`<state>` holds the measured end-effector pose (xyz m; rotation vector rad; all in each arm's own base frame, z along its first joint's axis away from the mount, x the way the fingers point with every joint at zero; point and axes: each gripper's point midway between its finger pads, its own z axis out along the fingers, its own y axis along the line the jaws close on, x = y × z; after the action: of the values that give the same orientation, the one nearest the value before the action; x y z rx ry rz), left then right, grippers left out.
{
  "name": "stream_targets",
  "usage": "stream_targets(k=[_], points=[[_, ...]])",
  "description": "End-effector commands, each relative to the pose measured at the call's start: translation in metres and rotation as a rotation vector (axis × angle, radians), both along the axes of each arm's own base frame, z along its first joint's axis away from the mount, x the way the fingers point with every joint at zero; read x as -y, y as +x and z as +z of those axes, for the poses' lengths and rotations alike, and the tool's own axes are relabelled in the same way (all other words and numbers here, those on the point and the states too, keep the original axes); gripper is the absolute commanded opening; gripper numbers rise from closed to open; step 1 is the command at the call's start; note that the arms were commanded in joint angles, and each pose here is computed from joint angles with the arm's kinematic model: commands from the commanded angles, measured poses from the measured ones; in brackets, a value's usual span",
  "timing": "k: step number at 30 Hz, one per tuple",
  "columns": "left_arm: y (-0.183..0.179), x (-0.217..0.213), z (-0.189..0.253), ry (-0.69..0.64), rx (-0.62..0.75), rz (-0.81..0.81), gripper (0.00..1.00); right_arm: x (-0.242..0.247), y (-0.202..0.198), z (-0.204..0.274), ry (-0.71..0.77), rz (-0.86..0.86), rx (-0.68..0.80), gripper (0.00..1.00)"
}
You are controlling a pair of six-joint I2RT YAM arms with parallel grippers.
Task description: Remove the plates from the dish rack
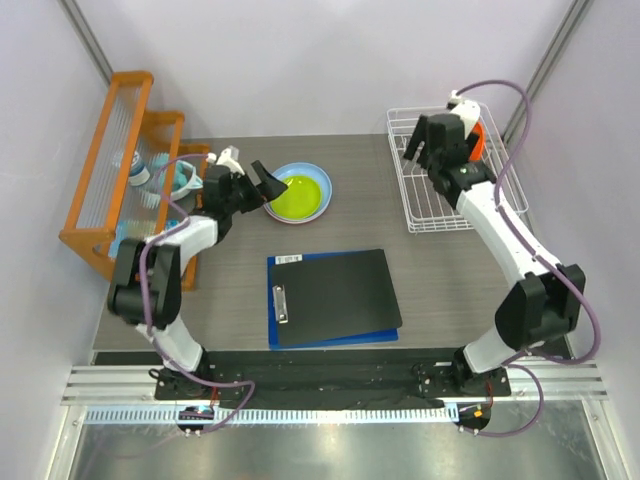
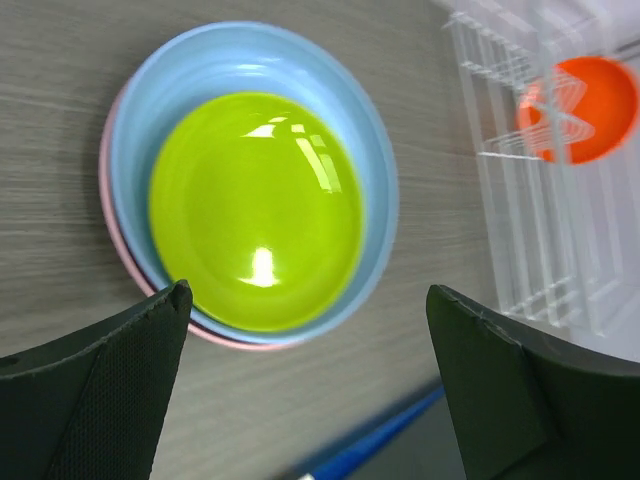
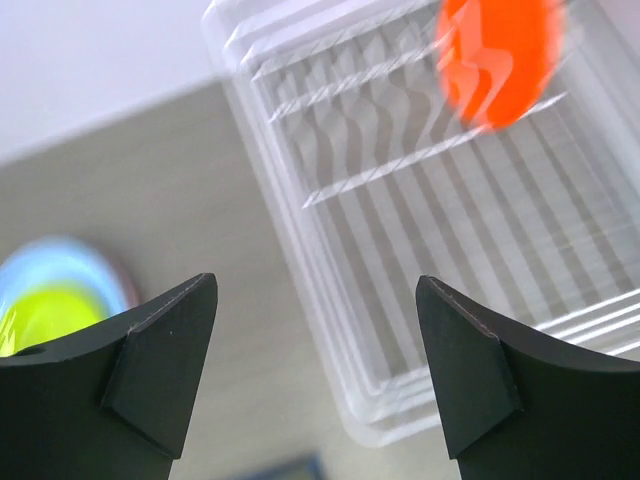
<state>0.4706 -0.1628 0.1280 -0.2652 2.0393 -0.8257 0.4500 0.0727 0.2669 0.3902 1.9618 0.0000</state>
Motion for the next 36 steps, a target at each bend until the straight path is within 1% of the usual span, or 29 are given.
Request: stream_targets(k=[1, 2, 3, 4, 5, 6, 8, 10, 11, 14, 15, 17, 18, 22, 23, 24, 26, 27, 29, 30, 32, 34, 36], points=[[-0.045, 0.022, 0.062, -0.046, 0.107, -0.092, 0.99, 0.083, 0.03, 0.037, -0.188, -0.261, 0.037, 0.87], [-0.055, 0.025, 0.068, -0.039, 0.119, -0.108, 0.99, 0.093, 0.038, 0.039, -0.201, -0.277, 0.043, 0.87], [-0.071, 0.034, 0.086, -0.039, 0.161, -0.133, 1.0, 0.106, 0.043, 0.039, -0.229, -0.323, 0.041, 0.87], [-0.085, 0.035, 0.079, -0.029, 0.148, -0.132, 0.99, 0.124, 0.055, 0.019, -0.249, -0.354, -0.006, 0.86], [-0.094, 0.039, 0.083, -0.03, 0.161, -0.141, 1.0, 0.13, 0.063, 0.03, -0.258, -0.351, 0.008, 0.86], [-0.112, 0.05, 0.1, -0.043, 0.211, -0.18, 0.99, 0.136, 0.07, 0.026, -0.268, -0.357, 0.002, 0.85], [-0.128, 0.051, 0.088, 0.008, 0.212, -0.17, 1.0, 0.154, 0.093, 0.012, -0.283, -0.353, -0.024, 0.82], [-0.144, 0.053, 0.097, 0.021, 0.248, -0.176, 0.99, 0.165, 0.103, 0.002, -0.314, -0.348, -0.051, 0.82], [-0.149, 0.05, 0.091, 0.049, 0.245, -0.184, 1.0, 0.18, 0.112, -0.01, -0.322, -0.355, -0.07, 0.82], [-0.156, 0.039, 0.094, 0.097, 0.259, -0.16, 1.0, 0.202, 0.122, -0.027, -0.34, -0.37, -0.104, 0.82], [-0.158, 0.035, 0.091, 0.128, 0.261, -0.159, 0.99, 0.204, 0.126, -0.032, -0.329, -0.358, -0.106, 0.82], [-0.16, 0.03, 0.094, 0.143, 0.279, -0.142, 1.0, 0.209, 0.135, -0.032, -0.31, -0.348, -0.095, 0.82], [-0.161, 0.028, 0.093, 0.158, 0.284, -0.143, 0.99, 0.211, 0.139, -0.044, -0.316, -0.341, -0.116, 0.81], [-0.162, 0.025, 0.091, 0.177, 0.282, -0.141, 0.99, 0.215, 0.151, -0.057, -0.35, -0.318, -0.143, 0.79], [-0.162, 0.026, 0.091, 0.176, 0.284, -0.143, 0.99, 0.215, 0.153, -0.06, -0.353, -0.308, -0.148, 0.78], [-0.162, 0.025, 0.09, 0.179, 0.282, -0.142, 0.99, 0.213, 0.157, -0.064, -0.35, -0.287, -0.152, 0.72], [-0.16, 0.026, 0.089, 0.182, 0.282, -0.143, 0.99, 0.213, 0.16, -0.075, -0.354, -0.282, -0.17, 0.69], [-0.159, 0.027, 0.086, 0.183, 0.276, -0.145, 0.99, 0.21, 0.162, -0.078, -0.344, -0.261, -0.17, 0.62], [-0.157, 0.027, 0.086, 0.184, 0.275, -0.146, 0.99, 0.208, 0.164, -0.086, -0.335, -0.251, -0.18, 0.6], [-0.156, 0.028, 0.085, 0.184, 0.272, -0.147, 1.0, 0.206, 0.166, -0.088, -0.33, -0.241, -0.18, 0.55], [-0.156, 0.029, 0.084, 0.183, 0.27, -0.149, 0.99, 0.206, 0.167, -0.096, -0.326, -0.233, -0.194, 0.53], [-0.156, 0.029, 0.084, 0.182, 0.269, -0.148, 0.99, 0.204, 0.17, -0.099, -0.32, -0.221, -0.194, 0.48], [-0.156, 0.028, 0.082, 0.182, 0.268, -0.148, 0.99, 0.204, 0.17, -0.104, -0.323, -0.219, -0.203, 0.47]])
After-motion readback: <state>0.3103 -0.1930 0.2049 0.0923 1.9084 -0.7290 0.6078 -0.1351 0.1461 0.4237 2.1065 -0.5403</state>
